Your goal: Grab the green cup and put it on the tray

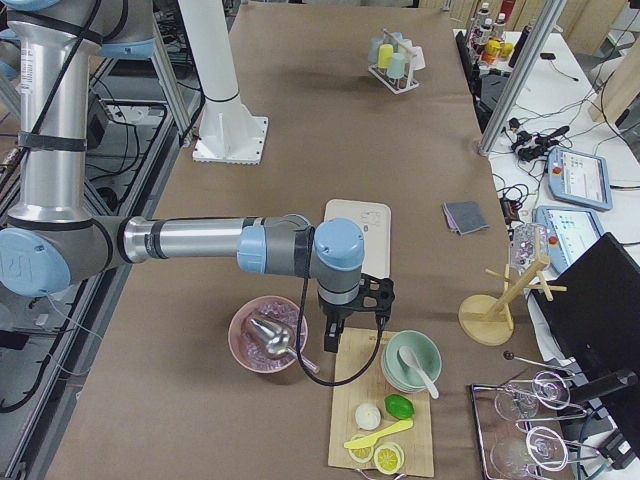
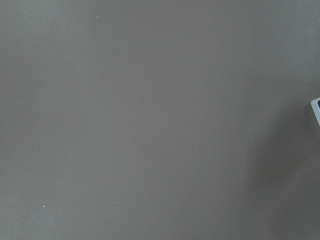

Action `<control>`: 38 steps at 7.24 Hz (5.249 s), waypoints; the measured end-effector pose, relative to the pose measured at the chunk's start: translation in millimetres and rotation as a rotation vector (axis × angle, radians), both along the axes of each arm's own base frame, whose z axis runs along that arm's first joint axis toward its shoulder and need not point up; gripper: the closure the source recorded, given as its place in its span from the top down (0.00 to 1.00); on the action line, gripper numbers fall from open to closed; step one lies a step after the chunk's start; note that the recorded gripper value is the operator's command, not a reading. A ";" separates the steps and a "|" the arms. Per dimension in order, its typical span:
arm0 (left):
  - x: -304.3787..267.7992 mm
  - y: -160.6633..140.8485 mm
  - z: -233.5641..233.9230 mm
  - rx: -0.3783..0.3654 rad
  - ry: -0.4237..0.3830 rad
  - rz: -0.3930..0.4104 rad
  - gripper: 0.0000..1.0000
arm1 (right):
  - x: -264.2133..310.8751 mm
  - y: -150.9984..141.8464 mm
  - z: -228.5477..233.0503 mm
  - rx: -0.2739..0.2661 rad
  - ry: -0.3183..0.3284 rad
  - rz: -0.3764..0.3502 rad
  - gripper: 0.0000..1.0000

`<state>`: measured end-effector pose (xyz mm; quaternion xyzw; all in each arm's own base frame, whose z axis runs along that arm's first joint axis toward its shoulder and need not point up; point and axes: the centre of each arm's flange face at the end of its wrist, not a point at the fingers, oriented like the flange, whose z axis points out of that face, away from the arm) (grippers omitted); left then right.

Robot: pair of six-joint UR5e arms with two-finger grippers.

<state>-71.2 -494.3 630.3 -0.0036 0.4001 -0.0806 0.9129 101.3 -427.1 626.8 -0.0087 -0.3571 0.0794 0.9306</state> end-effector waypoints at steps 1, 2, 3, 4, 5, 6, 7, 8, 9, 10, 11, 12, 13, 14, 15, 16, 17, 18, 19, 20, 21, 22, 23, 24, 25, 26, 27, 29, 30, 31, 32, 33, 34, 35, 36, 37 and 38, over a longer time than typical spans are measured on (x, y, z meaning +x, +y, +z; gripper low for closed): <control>0.2 0.6 0.8 -0.004 0.000 0.000 0.99 | -0.1 1.3 2.9 -0.004 0.001 -0.002 1.00; 0.4 1.0 1.8 -0.009 0.000 0.000 0.99 | -0.3 1.5 4.1 -0.004 0.001 -0.005 1.00; 0.5 1.2 2.8 -0.012 0.000 -0.001 0.99 | -0.4 1.4 2.5 0.001 -0.001 -0.006 1.00; 0.5 1.3 3.9 -0.015 -0.001 -0.002 0.99 | -0.6 1.2 -0.7 0.008 -0.003 -0.006 1.00; 0.7 1.3 4.7 -0.018 -0.001 -0.001 0.99 | -0.8 1.2 -5.1 0.017 -0.004 -0.006 1.00; 0.9 0.8 4.5 -0.018 -0.001 -0.001 0.99 | -1.0 1.0 -11.9 0.031 -0.006 -0.007 1.00; 1.2 -1.1 2.1 -0.014 -0.001 -0.001 0.99 | -1.1 0.8 -17.3 0.042 -0.006 -0.007 1.00; 1.1 -4.8 -9.8 0.006 -0.002 -0.003 0.99 | -1.1 1.0 -19.2 0.046 -0.006 -0.007 1.00; 1.0 -7.0 -37.6 0.023 -0.002 -0.020 0.99 | -1.4 1.1 -20.0 0.045 -0.009 -0.005 1.00; 3.4 -9.2 -84.9 0.012 0.005 -0.073 0.99 | -2.3 0.5 -21.4 0.046 -0.020 -0.004 1.00; 16.6 -10.2 -137.2 0.004 0.020 -0.124 0.99 | -5.2 -2.0 -22.6 0.057 -0.030 -0.008 1.00; 46.7 -7.5 -185.6 0.020 0.039 -0.127 0.99 | -12.7 -6.9 -24.6 0.085 -0.039 -0.023 1.00; 91.4 -7.9 -233.6 0.065 0.060 -0.077 0.99 | -25.4 -12.6 -27.2 0.111 -0.064 -0.042 1.00; 144.7 -13.1 -288.1 0.129 0.083 0.009 0.99 | -41.8 -20.1 -31.6 0.121 -0.105 -0.052 1.00; 191.2 -20.3 -339.9 0.187 0.084 0.077 0.99 | -60.0 -28.8 -35.3 0.125 -0.146 -0.049 1.00; 232.6 -28.6 -383.3 0.254 0.042 0.118 0.99 | -82.9 -36.7 -32.6 0.131 -0.180 -0.044 1.00; 265.8 -30.2 -410.7 0.323 -0.005 0.151 0.99 | -109.1 -43.7 -22.4 0.134 -0.207 -0.041 1.00; 298.4 -25.3 -424.0 0.405 -0.050 0.214 0.99 | -135.6 -51.7 -11.1 0.133 -0.231 -0.039 1.00; 334.5 -16.5 -427.3 0.533 -0.143 0.305 0.99 | -165.4 -62.8 -4.3 0.124 -0.254 -0.039 1.00; 370.3 -5.9 -422.8 0.690 -0.292 0.413 0.99 | -197.4 -75.7 -7.2 0.108 -0.271 -0.044 1.00; 400.2 3.5 -415.4 0.834 -0.454 0.545 0.99 | -229.0 -86.0 -11.5 0.092 -0.274 -0.058 1.00; 418.2 8.3 -408.7 0.949 -0.609 0.686 0.99 | -254.8 -92.4 -9.6 0.084 -0.269 -0.079 1.00; 426.9 10.1 -405.1 1.055 -0.768 0.835 0.99 | -274.4 -95.9 -1.2 0.094 -0.268 -0.101 1.00; 435.8 9.4 -406.5 1.160 -0.938 1.006 0.99 | -285.9 -94.8 10.6 0.113 -0.271 -0.114 0.92; 448.6 7.1 -409.3 1.231 -1.113 1.173 0.99 | -291.6 -92.7 17.1 0.122 -0.279 -0.118 0.77; 465.1 5.7 -403.0 1.248 -1.252 1.308 0.99 | -294.6 -91.3 13.8 0.118 -0.300 -0.122 0.66; 481.3 4.6 -390.7 1.248 -1.355 1.439 0.99 | -295.9 -89.3 7.0 0.100 -0.329 -0.125 0.59; 499.1 -7.5 -365.2 1.244 -1.511 1.619 0.99 | -294.4 -84.2 6.7 0.072 -0.348 -0.121 0.60; 509.7 -14.4 -345.5 1.238 -1.546 1.654 0.99 | -292.1 -80.2 12.6 0.061 -0.346 -0.119 0.60; 519.4 -20.1 -326.2 1.228 -1.562 1.671 0.99 | -289.1 -74.9 19.6 0.049 -0.341 -0.117 0.60; 525.0 -23.9 -312.1 1.215 -1.580 1.681 0.99 | -287.1 -70.9 23.3 0.041 -0.341 -0.118 0.61; 527.5 -24.7 -306.7 1.208 -1.597 1.684 0.99 | -286.6 -70.3 23.0 0.039 -0.343 -0.119 0.61; 533.2 -19.5 -301.2 1.209 -1.601 1.700 0.99 | -286.8 -70.8 22.4 0.035 -0.345 -0.119 0.61; 541.2 -11.9 -289.2 1.207 -1.599 1.730 0.99 | -286.7 -71.6 21.1 0.035 -0.349 -0.120 0.61; 548.0 -5.3 -274.8 1.200 -1.593 1.761 0.99 | -283.6 -72.6 21.3 0.028 -0.350 -0.115 0.61; 552.9 1.1 -262.2 1.195 -1.590 1.788 0.99 | -276.7 -75.0 20.8 0.017 -0.354 -0.105 0.61; 555.2 5.1 -254.6 1.190 -1.591 1.807 0.99 | -271.7 -76.6 20.6 0.007 -0.360 -0.099 0.61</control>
